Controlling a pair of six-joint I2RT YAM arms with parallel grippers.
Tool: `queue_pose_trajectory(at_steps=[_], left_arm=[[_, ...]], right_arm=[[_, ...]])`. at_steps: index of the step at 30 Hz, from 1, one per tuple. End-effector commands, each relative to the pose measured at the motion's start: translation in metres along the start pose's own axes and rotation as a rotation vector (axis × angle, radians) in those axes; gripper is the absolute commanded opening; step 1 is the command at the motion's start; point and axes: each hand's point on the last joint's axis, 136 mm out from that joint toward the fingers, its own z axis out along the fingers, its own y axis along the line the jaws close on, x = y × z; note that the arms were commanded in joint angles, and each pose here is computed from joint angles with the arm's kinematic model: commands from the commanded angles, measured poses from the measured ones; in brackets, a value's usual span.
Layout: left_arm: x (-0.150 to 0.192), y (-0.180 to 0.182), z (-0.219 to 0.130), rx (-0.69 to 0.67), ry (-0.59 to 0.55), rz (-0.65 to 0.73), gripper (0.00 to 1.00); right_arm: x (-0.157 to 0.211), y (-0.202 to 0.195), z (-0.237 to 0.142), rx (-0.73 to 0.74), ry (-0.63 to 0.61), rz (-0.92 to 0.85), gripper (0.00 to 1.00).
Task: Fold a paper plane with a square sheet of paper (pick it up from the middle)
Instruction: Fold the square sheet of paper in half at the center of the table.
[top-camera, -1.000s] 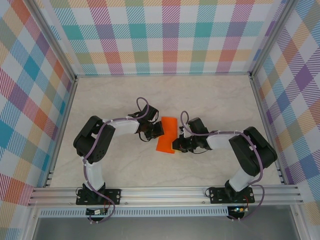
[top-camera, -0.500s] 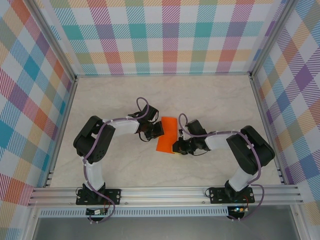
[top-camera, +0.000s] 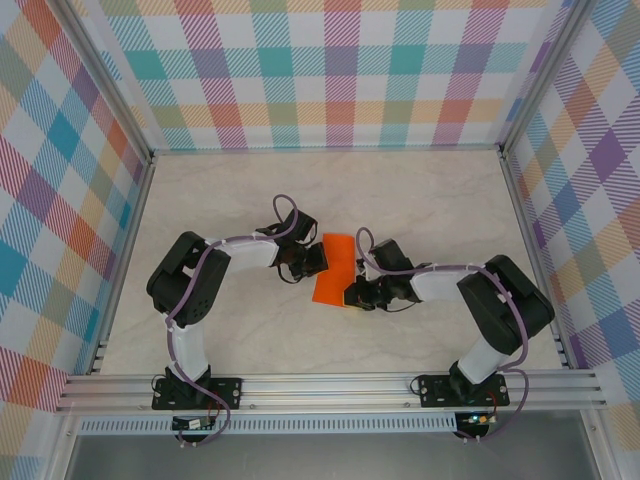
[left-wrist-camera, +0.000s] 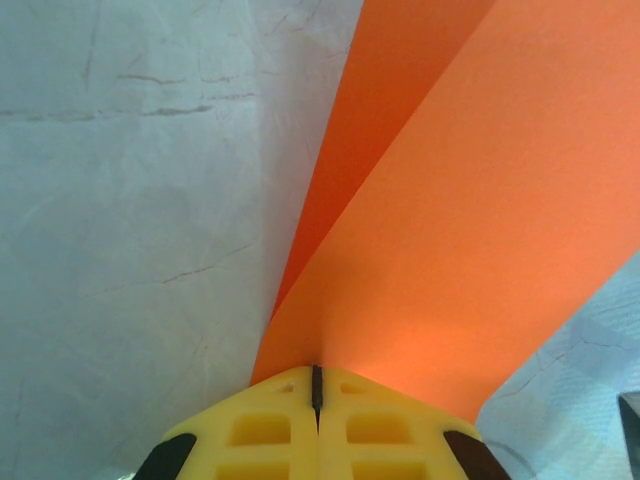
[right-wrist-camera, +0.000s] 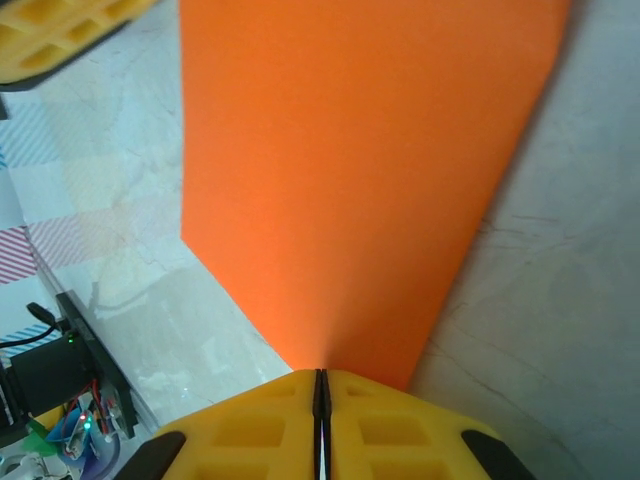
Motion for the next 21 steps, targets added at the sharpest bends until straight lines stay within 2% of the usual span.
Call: queue_pose_trajectory(at_steps=[1,6,9,11,14,21], left_arm=[[0.024,0.031,0.013,-0.097,0.075,-0.007,0.00],[0.024,0.030,0.014,-0.093,0.077,-0.006,0.00],[0.025,0.031,0.013,-0.099,0.079,-0.003,0.00],[0.025,0.032,0.012,-0.104,0.080,-0.001,0.00],[0.027,0.035,0.013,-0.109,0.084,-0.002,0.00],[0.028,0.037,0.016,-0.113,0.090,-0.008,0.00]], right_arm=[[0.006,-0.013,0.007,0.046,0.028,0.012,0.11],[0.008,-0.018,0.006,0.076,0.031,0.019,0.11],[-0.004,0.010,-0.008,0.023,-0.001,-0.021,0.11],[-0.021,0.022,-0.025,0.030,-0.068,-0.043,0.12],[-0.048,0.037,-0.044,-0.051,-0.138,-0.044,0.13],[-0.095,0.031,-0.041,-0.062,-0.174,-0.034,0.13]])
